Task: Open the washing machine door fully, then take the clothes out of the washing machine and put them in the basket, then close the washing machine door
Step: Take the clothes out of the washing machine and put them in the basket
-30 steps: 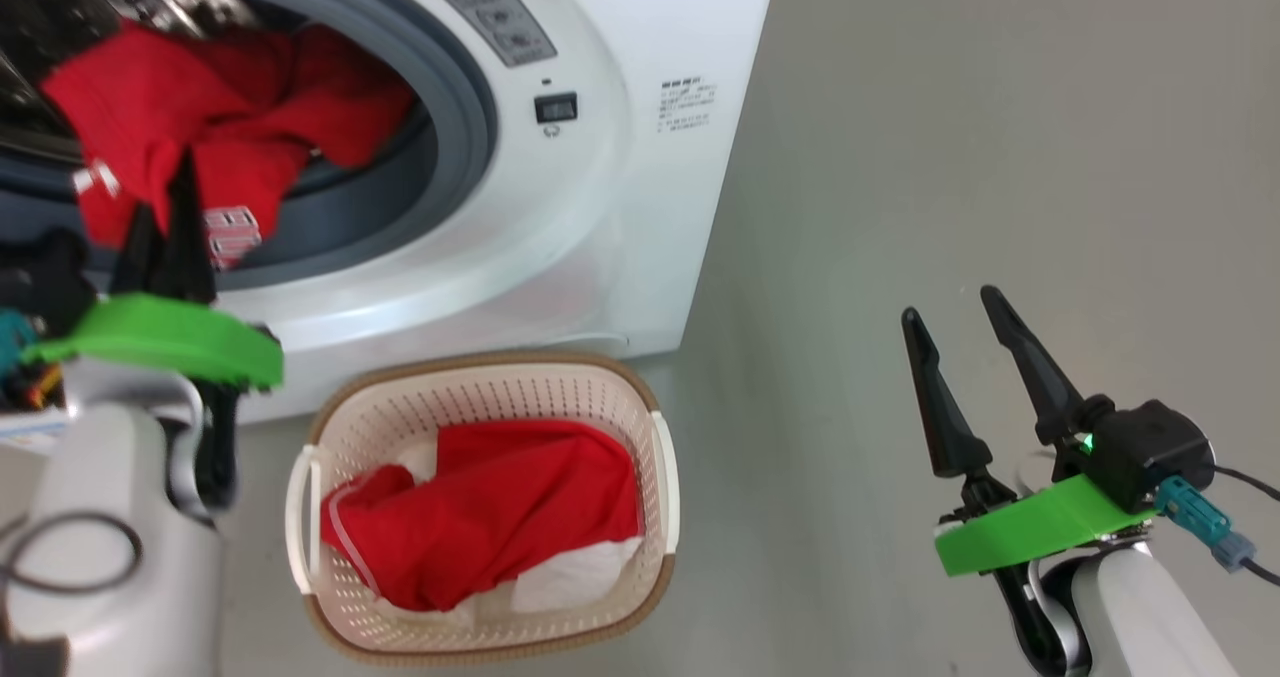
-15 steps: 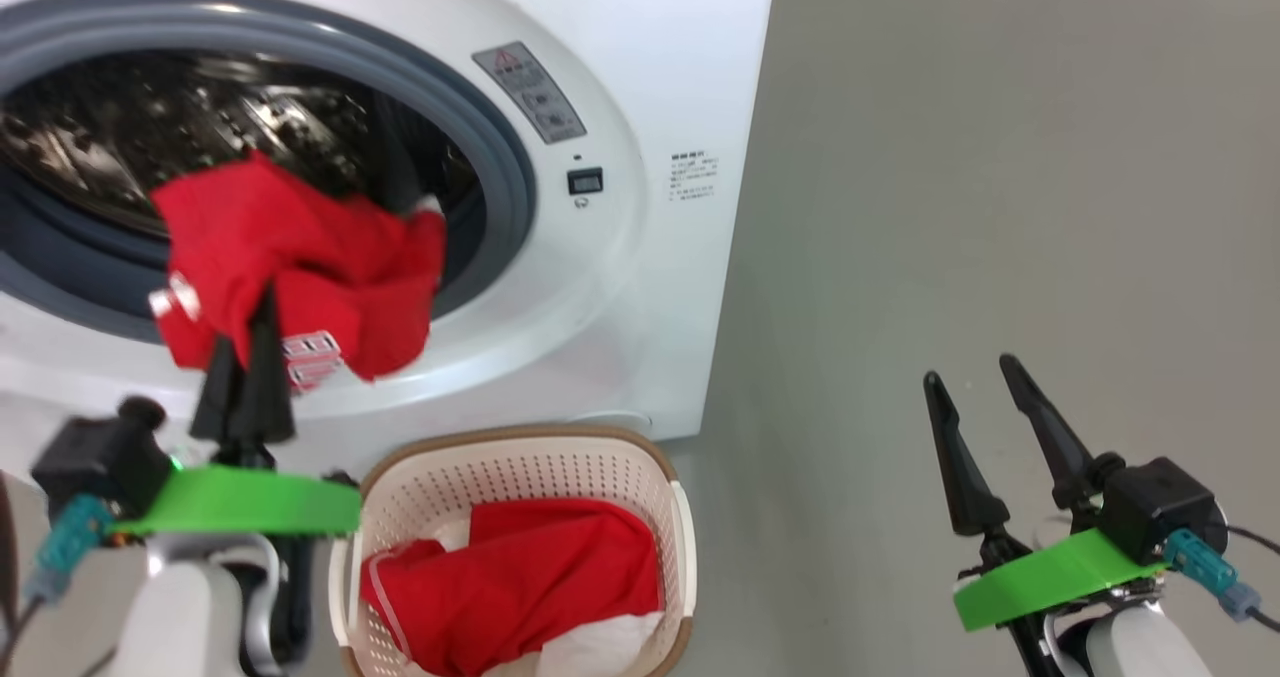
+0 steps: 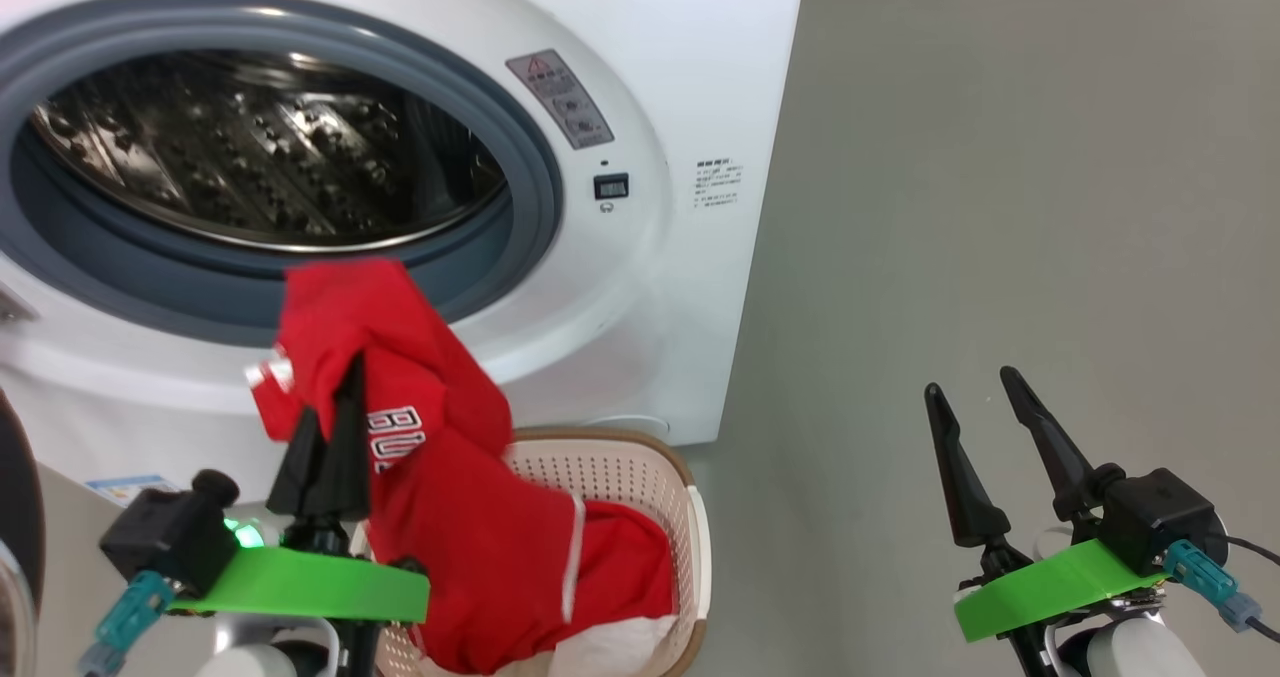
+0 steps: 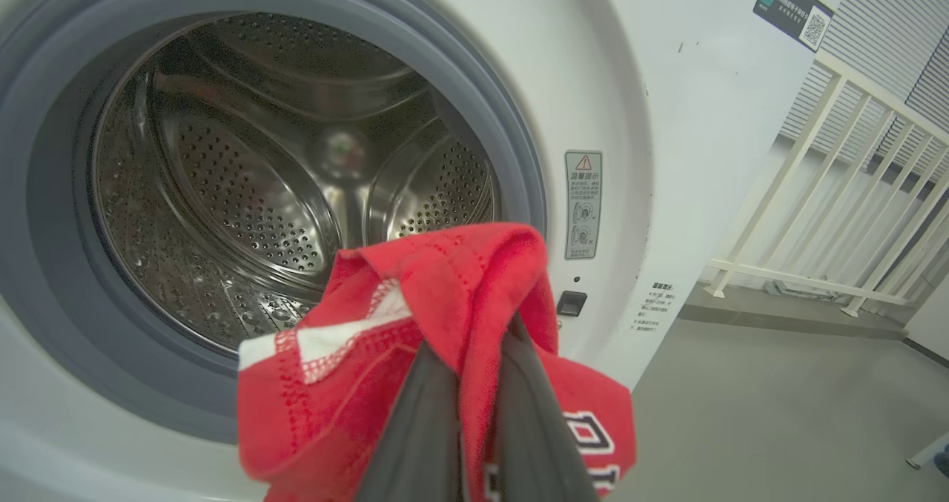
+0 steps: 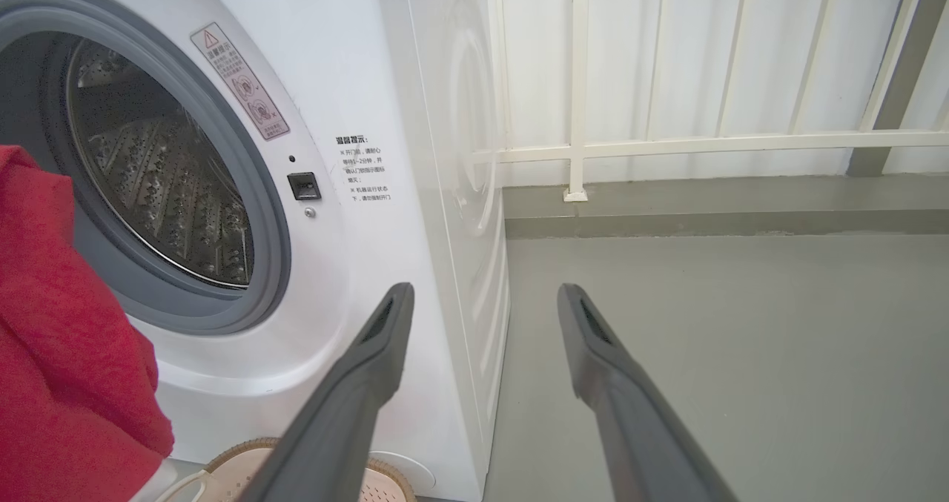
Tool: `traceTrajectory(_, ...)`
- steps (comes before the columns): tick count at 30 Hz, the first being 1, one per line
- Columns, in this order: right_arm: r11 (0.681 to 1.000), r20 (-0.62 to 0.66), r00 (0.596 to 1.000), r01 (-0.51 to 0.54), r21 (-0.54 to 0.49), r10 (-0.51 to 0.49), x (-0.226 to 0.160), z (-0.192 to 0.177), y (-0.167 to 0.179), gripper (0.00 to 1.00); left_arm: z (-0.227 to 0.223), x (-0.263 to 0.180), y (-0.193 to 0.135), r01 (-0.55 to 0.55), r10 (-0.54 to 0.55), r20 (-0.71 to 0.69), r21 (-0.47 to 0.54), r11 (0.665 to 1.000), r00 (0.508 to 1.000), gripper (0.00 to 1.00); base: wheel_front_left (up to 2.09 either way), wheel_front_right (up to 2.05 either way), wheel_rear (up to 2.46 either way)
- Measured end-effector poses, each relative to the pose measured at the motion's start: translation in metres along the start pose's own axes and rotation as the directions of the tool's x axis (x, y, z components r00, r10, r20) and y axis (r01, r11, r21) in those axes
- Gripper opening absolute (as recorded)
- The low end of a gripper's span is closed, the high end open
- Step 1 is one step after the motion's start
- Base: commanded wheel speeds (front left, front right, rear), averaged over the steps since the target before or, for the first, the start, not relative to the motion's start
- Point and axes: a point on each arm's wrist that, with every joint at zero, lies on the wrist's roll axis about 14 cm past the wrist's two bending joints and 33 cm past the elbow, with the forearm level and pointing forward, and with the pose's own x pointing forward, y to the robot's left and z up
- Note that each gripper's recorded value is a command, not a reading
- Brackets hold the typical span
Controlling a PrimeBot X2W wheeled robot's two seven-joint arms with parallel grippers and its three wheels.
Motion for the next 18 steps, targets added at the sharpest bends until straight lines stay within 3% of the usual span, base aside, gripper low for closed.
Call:
traceTrajectory(4, 1.000, -0.024, 1.000, 0.004, 0.002, -0.004, 0.003, -0.009, -0.002, 1.00, -0.034, -0.004, 0.008, -0.030, 0.026, -0.105, -0.037, 0.999, 0.994, 0.00, 0.00, 0.00, 0.00)
traceTrajectory(7, 1.000, -0.038, 0.999, 0.007, 0.003, -0.007, 0.005, -0.014, -0.003, 1.00, -0.067, -0.012, 0.021, -0.092, 0.065, -0.207, -0.120, 0.989, 0.976, 0.00, 0.00, 0.00, 0.00)
traceTrajectory(13, 1.000, -0.054, 0.998, 0.019, 0.001, -0.019, 0.011, -0.021, -0.009, 1.00, -0.139, -0.038, 0.039, -0.184, 0.112, -0.424, -0.132, 0.974, 0.898, 0.00, 0.00, 0.00, 0.00)
traceTrajectory(18, 0.999, -0.074, 0.997, 0.033, -0.002, -0.033, 0.018, -0.030, -0.015, 1.00, -0.176, -0.033, 0.044, -0.213, 0.122, -0.522, -0.118, 0.970, 0.844, 0.00, 0.00, 0.00, 0.00)
